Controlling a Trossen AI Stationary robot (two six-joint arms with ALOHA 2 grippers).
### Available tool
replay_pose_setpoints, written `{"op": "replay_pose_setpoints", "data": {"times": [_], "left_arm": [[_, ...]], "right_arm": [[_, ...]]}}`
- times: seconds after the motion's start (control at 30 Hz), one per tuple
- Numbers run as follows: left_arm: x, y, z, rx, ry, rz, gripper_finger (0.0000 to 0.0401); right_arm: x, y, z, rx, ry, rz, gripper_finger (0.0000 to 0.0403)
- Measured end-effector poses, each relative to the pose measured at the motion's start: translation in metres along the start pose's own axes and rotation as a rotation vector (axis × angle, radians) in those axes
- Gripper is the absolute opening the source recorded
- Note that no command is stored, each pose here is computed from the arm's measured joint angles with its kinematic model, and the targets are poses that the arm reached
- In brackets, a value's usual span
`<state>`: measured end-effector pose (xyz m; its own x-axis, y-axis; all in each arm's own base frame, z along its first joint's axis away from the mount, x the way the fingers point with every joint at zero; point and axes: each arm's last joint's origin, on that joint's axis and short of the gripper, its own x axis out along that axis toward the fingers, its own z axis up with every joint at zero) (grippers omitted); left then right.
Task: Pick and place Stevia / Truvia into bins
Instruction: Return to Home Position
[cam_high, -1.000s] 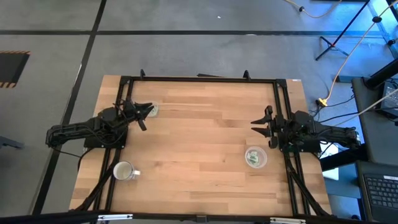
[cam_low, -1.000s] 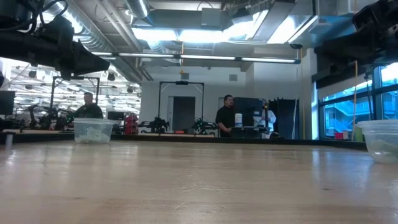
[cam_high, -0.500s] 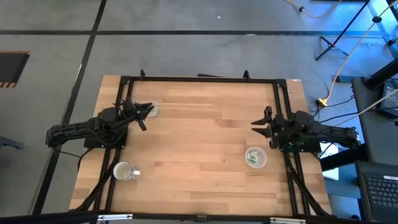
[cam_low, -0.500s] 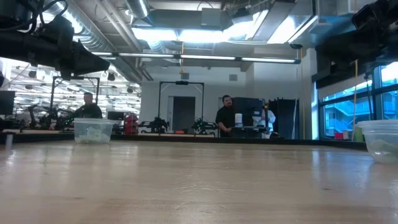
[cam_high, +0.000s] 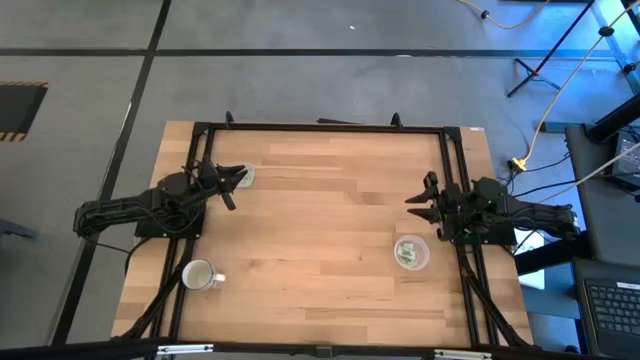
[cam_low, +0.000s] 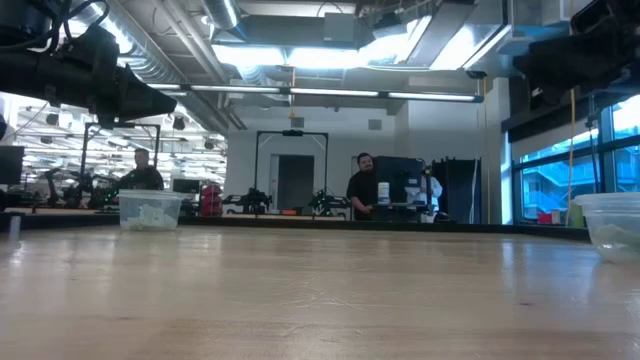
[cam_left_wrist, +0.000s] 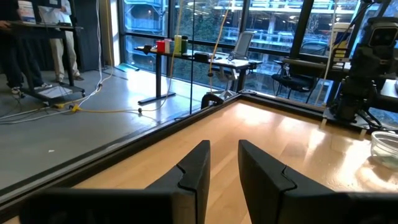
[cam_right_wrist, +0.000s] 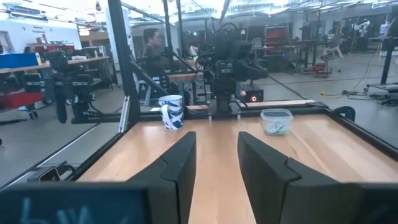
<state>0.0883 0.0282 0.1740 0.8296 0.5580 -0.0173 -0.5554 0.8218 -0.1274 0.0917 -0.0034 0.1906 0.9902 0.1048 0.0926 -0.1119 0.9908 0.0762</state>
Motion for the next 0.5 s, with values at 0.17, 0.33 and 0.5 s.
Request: {"op": "replay_pose_setpoints", "data": {"times": [0.17, 0.33, 0.5], "left_arm": [[0.0000, 0.0000, 0.0000, 0.000, 0.000, 0.000, 0.0077], [0.0000, 0.0000, 0.0000, 0.000, 0.000, 0.000, 0.0077], [0.0000, 0.0000, 0.0000, 0.000, 0.000, 0.000, 0.0077]], "right_arm": [[-0.0003, -0.0017, 0.0005, 0.003, -0.004, -0.009, 0.0123], [-0.0008, -0.0033, 0.0005, -0.002, 0.000, 0.003, 0.0123], [-0.0010, -0.0042, 0.0000, -0.005, 0.004, -0.007, 0.0123]]}}
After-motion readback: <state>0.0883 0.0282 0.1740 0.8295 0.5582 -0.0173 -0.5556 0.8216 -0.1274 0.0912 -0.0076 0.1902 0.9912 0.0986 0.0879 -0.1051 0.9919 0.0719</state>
